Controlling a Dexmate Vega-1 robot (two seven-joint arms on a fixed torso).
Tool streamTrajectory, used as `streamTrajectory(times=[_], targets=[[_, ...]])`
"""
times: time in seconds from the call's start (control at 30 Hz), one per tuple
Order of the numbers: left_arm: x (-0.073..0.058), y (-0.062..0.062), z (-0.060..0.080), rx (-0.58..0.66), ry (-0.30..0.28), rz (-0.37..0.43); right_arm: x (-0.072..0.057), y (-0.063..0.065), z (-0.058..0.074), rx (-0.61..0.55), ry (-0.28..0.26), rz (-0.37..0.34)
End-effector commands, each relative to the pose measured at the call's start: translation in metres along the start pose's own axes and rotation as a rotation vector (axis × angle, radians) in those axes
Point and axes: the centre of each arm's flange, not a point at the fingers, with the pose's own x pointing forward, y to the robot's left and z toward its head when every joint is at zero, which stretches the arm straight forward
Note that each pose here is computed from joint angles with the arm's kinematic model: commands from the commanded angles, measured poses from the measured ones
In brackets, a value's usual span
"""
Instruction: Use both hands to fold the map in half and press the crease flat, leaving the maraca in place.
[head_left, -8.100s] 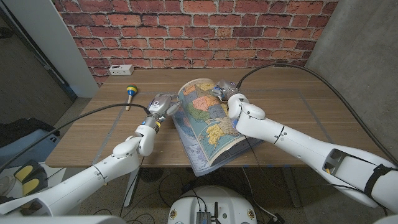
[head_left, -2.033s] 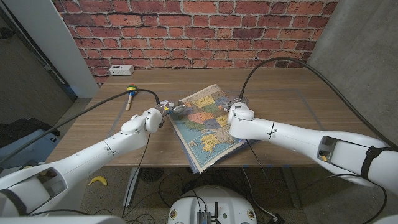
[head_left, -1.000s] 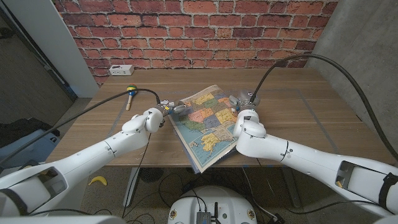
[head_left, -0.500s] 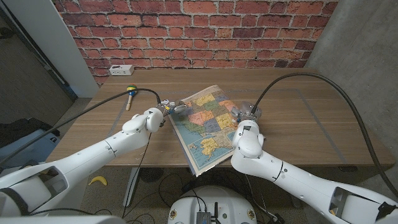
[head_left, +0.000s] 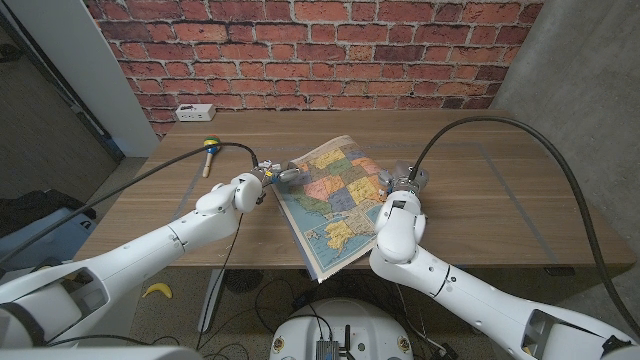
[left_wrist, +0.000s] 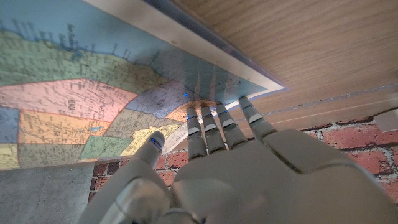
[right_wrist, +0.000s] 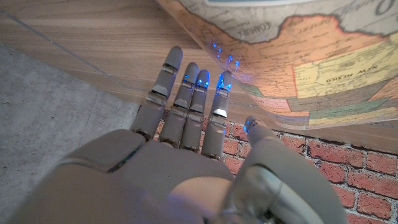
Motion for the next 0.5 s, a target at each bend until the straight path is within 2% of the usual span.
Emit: streamTrajectory(times=[0.03,0.3,0.4,0.5], targets=[[0.0,0.001,-0.002,-0.011,0.002,0.004,0.005,0.008,0.007,-0.038,-0.074,0.077],[0.0,0.0,-0.001,-0.014,0.002,0.002,0.006,0.013,0.015,-0.085,-0.168,0.122],[0.0,0.0,-0.001,-0.019,0.001,0.002,0.008,0.019,0.019,-0.125,-0.178,0.16],[0.0,0.0,-0.001,-0.017,0.003,0.003,0.01,0.023,0.021,-0.115,-0.183,0.197]])
